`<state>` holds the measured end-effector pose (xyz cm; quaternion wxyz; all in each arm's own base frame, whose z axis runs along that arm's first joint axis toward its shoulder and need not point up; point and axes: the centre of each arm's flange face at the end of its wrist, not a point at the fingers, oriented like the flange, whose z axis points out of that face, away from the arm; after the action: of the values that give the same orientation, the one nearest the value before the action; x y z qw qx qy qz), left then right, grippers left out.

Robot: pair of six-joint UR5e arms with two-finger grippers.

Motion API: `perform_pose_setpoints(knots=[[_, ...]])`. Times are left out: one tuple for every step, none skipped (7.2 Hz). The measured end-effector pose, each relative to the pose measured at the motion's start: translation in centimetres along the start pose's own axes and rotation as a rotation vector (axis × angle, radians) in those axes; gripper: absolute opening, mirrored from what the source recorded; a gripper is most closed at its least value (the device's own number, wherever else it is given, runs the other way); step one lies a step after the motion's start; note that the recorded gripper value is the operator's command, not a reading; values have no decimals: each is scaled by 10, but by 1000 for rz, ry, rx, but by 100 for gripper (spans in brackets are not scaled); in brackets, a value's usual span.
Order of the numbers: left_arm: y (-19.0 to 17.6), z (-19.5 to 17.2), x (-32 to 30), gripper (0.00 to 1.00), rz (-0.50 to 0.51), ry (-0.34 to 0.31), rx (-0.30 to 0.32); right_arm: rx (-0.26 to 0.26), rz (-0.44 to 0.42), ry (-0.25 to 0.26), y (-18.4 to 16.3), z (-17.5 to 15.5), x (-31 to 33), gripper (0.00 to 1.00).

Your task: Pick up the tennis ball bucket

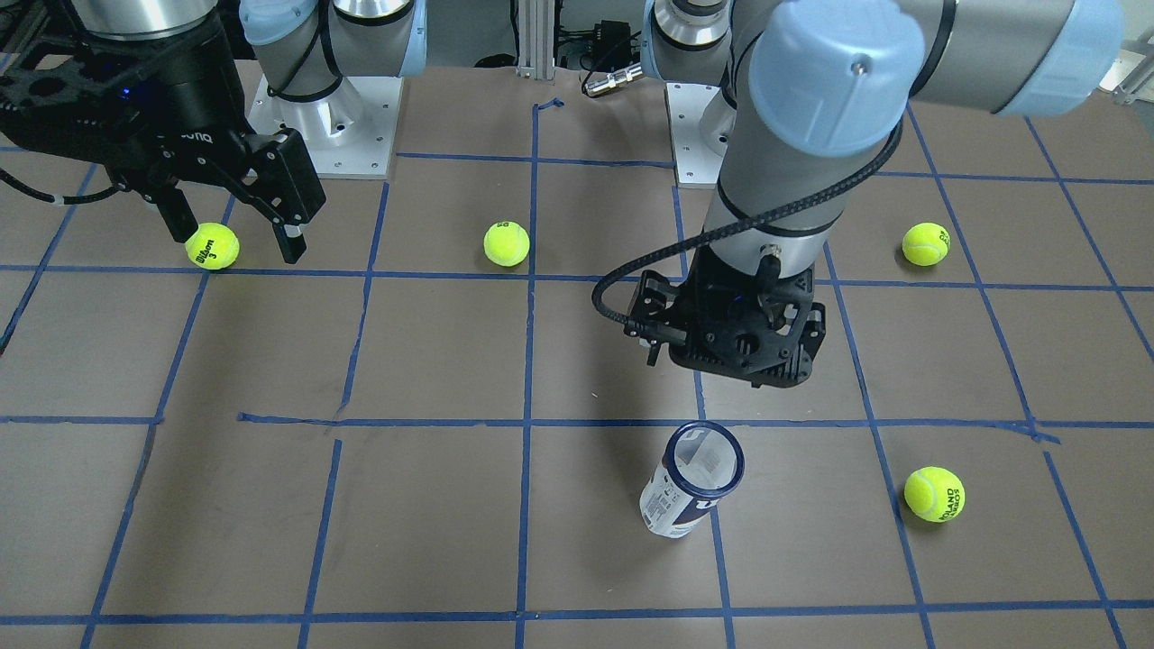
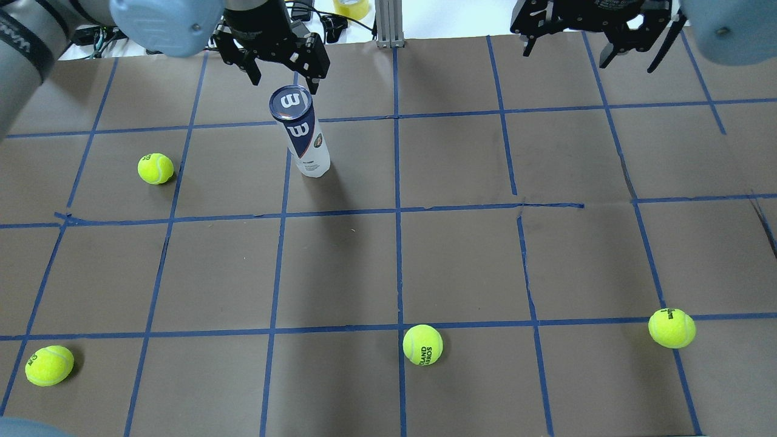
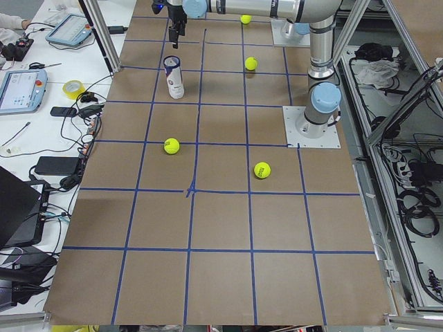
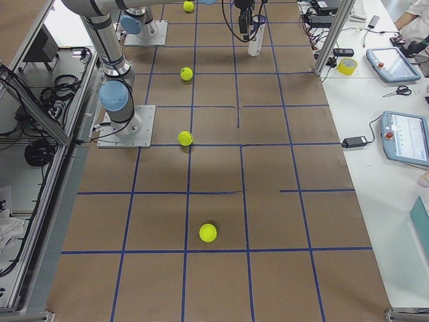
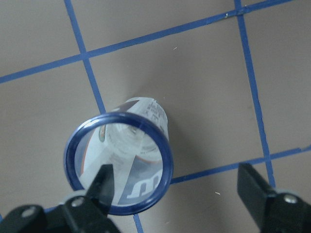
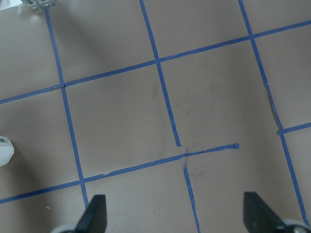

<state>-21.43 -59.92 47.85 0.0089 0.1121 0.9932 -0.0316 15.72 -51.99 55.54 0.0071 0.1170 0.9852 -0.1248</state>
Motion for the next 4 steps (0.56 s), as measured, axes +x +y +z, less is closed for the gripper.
perform_pose_setpoints(knots=[[19,-20,-12,100,-20,0,-29,0,0,0,0,0,0,100],[36,-36,-36,100,-59,3,-55,0,0,0,0,0,0,100],[54,-43,-59,100,-98,6,-78,-1,0,-1,0,0,0,100],[70,-47,-79,100,-133,5,-89,-1,0,-1,0,0,0,100]])
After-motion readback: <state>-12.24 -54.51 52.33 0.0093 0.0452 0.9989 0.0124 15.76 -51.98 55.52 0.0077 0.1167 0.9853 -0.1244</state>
